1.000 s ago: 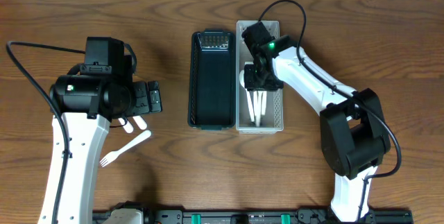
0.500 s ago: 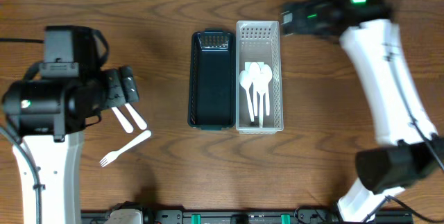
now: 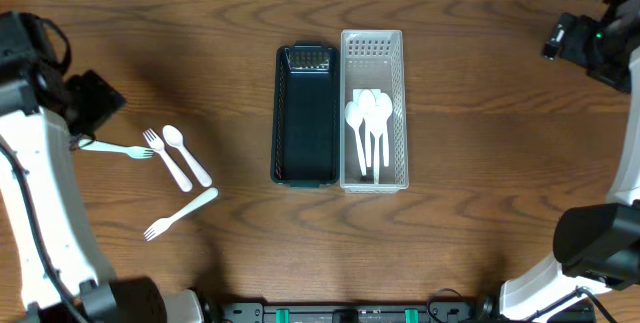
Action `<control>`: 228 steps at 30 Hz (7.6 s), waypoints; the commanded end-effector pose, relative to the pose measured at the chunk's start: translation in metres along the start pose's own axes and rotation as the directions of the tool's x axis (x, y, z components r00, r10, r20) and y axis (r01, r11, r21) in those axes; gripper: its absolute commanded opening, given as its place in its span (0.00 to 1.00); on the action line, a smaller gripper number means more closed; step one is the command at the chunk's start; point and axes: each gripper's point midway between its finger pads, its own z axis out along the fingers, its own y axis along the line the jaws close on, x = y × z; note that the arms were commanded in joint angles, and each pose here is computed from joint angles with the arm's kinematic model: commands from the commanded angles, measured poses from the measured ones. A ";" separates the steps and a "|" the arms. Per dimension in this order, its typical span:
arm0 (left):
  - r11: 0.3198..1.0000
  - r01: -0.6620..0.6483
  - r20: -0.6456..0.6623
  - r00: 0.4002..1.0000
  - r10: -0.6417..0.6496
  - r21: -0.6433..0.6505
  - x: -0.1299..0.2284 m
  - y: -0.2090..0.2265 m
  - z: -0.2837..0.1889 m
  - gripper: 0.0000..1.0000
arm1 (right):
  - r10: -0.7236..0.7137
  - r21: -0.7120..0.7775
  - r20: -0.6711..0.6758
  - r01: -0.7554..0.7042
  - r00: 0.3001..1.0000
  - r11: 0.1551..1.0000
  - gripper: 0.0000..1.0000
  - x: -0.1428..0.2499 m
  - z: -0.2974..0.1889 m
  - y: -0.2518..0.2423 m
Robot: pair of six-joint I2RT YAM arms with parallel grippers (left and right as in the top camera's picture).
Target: Pack container
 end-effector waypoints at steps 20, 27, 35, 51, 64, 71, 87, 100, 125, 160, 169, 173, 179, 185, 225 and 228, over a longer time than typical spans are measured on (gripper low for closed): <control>0.877 0.393 -0.156 0.882 -0.445 -0.277 0.017 0.009 0.206 0.98 | -0.005 0.025 -0.104 0.007 0.995 1.000 0.99 0.024 0.003 -0.009; 0.928 0.314 -0.164 0.923 -0.348 -0.199 0.026 0.004 0.235 0.98 | 0.008 0.026 -0.104 -0.005 0.995 1.000 0.99 0.024 0.003 -0.009; 0.944 0.310 -0.192 0.926 -0.326 -0.109 0.028 -0.012 0.243 0.99 | 0.010 0.029 -0.113 -0.007 0.994 1.000 0.99 0.026 0.003 -0.009; 0.915 0.373 -0.220 0.890 -0.399 -0.150 0.043 0.006 0.252 0.92 | 0.011 0.037 -0.149 -0.006 0.989 0.999 0.99 0.035 0.002 -0.011; 0.910 0.364 -0.218 0.889 -0.403 -0.197 0.060 0.018 0.260 0.89 | 0.011 0.042 -0.168 -0.004 0.986 0.999 0.99 0.040 0.001 -0.013; 0.917 0.357 -0.205 0.898 -0.389 -0.176 0.054 0.015 0.261 0.67 | 0.011 0.045 -0.177 -0.003 0.984 0.999 0.99 0.042 0.001 -0.013; 0.918 0.363 -0.200 0.899 -0.390 -0.160 0.051 0.013 0.262 0.13 | 0.011 0.046 -0.184 -0.003 0.983 0.999 0.99 0.044 0.000 -0.013; 0.986 0.166 -0.148 0.975 -0.165 -0.008 0.016 -0.017 0.180 0.06 | 0.010 0.044 -0.175 -0.003 0.984 0.999 0.99 0.041 0.001 -0.013; 0.381 -0.856 0.171 0.458 0.873 0.349 0.238 -0.244 -0.028 0.06 | -0.096 0.023 -0.159 0.100 0.983 0.995 0.99 0.037 0.002 -0.012; 0.683 -0.724 0.282 0.677 0.680 0.093 0.093 -0.160 -0.094 0.70 | -0.113 0.020 -0.160 0.117 0.981 0.993 0.99 0.037 0.002 -0.012; 0.896 -0.406 -0.007 0.910 0.414 0.181 0.044 -0.083 -0.022 0.70 | -0.113 0.020 -0.160 0.117 0.981 0.993 0.99 0.037 0.002 -0.012; 0.927 -0.346 -0.123 0.923 0.364 0.145 0.047 -0.068 0.033 0.70 | -0.113 0.020 -0.158 0.117 0.981 0.993 0.98 0.036 0.002 -0.012; 0.943 -0.319 -0.232 0.914 0.333 0.098 0.064 -0.055 0.105 0.70 | -0.128 0.017 -0.158 0.132 0.979 0.991 0.99 0.036 0.002 -0.012; 0.944 -0.312 -0.330 0.884 0.331 0.111 0.095 -0.048 0.148 0.70 | -0.127 0.018 -0.157 0.131 0.979 0.991 0.99 0.036 0.002 -0.012; 0.968 -0.246 -0.402 0.882 0.248 0.057 0.128 -0.023 0.241 0.70 | -0.129 0.021 -0.190 0.135 0.973 0.991 0.99 0.044 0.000 -0.014; 0.967 -0.246 -0.400 0.882 0.248 0.058 0.127 -0.023 0.241 0.56 | -0.129 0.021 -0.190 0.135 0.973 0.991 0.99 0.044 0.000 -0.014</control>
